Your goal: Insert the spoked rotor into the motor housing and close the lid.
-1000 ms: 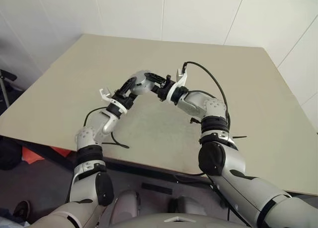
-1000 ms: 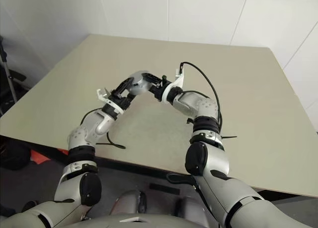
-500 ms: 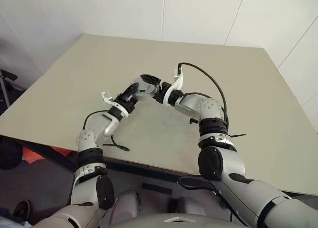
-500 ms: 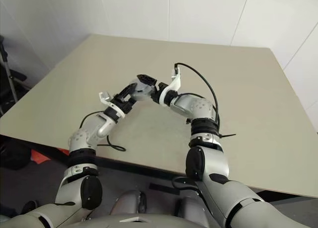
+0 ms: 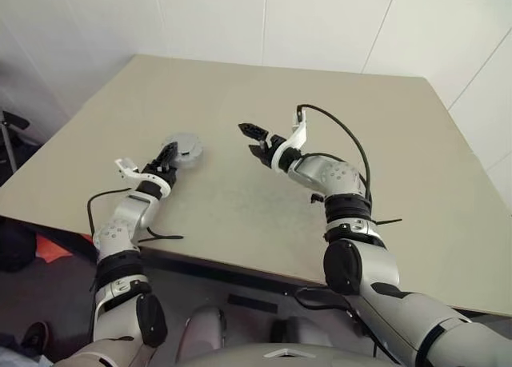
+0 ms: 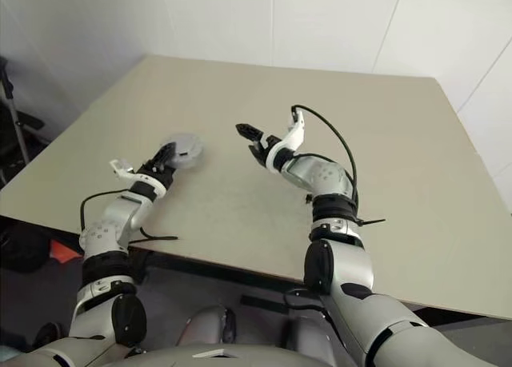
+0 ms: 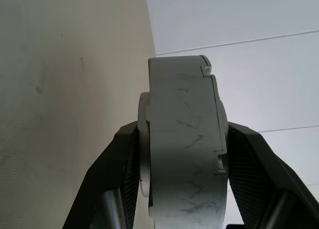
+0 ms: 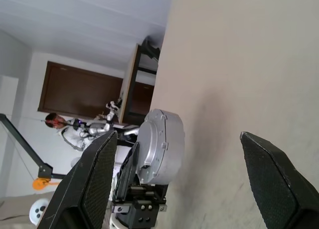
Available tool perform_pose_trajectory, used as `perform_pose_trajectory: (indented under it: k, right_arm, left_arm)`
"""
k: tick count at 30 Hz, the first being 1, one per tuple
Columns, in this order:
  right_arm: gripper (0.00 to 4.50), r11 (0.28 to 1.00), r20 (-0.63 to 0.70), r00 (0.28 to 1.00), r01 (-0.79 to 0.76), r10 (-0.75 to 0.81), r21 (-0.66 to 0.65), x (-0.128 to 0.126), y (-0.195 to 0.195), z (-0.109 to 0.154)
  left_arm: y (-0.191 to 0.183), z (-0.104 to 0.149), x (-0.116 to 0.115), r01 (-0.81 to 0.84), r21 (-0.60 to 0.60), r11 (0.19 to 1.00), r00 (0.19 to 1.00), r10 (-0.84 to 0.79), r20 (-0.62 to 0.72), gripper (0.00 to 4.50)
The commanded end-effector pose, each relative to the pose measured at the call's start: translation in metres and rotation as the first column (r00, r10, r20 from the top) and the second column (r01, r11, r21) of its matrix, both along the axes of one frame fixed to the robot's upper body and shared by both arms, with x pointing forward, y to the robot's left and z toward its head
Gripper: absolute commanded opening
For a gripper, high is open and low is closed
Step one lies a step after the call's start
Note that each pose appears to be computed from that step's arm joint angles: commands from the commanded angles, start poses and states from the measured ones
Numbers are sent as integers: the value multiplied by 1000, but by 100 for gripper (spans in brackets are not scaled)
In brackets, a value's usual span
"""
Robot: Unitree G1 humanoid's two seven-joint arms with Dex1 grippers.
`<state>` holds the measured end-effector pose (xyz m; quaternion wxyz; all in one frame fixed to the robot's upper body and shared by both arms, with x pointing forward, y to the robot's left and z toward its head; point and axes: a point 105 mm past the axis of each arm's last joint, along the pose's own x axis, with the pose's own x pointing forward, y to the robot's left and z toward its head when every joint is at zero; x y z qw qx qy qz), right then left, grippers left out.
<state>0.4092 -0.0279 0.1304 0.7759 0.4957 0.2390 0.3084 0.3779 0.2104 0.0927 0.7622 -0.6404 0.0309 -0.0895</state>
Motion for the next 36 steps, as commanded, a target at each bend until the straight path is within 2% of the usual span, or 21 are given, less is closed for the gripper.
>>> perform_pose_trajectory:
  k: [1, 11, 15, 22, 25, 28, 31, 36]
  right_arm:
    - [446, 1000, 47, 999, 20, -20, 11, 5, -7, 16]
    - [446, 1000, 33, 999, 17, -17, 17, 5, -3, 16]
    - [446, 1000, 32, 999, 18, -19, 18, 6, -3, 17]
    - [450, 1000, 29, 1000, 12, -13, 16, 5, 2, 16]
    - [450, 1000, 24, 1000, 9, -9, 9, 6, 3, 14]
    - [450, 1000, 17, 1000, 5, -5, 2, 7, 4, 13]
    - [450, 1000, 14, 1000, 4, -3, -14, 8, 4, 11]
    - [450, 999, 6, 1000, 13, -13, -32, 12, 0, 7]
  left_arm:
    - [25, 21, -1, -94, 33, 995, 993, 92, 69, 227]
    - [56, -10, -2, -229, 47, 972, 969, 233, -84, 227]
    - [61, -16, -1, -254, 46, 966, 960, 257, -114, 227]
    - [61, -12, -2, -228, 19, 973, 967, 229, -108, 427]
    - [63, -12, -7, -198, 26, 980, 974, 200, -110, 427]
    - [73, -13, -18, -175, 85, 981, 976, 184, -114, 427]
    - [106, -14, -33, -248, 159, 956, 956, 268, -121, 427]
    - [171, -7, -57, -430, 249, 867, 877, 468, -113, 427]
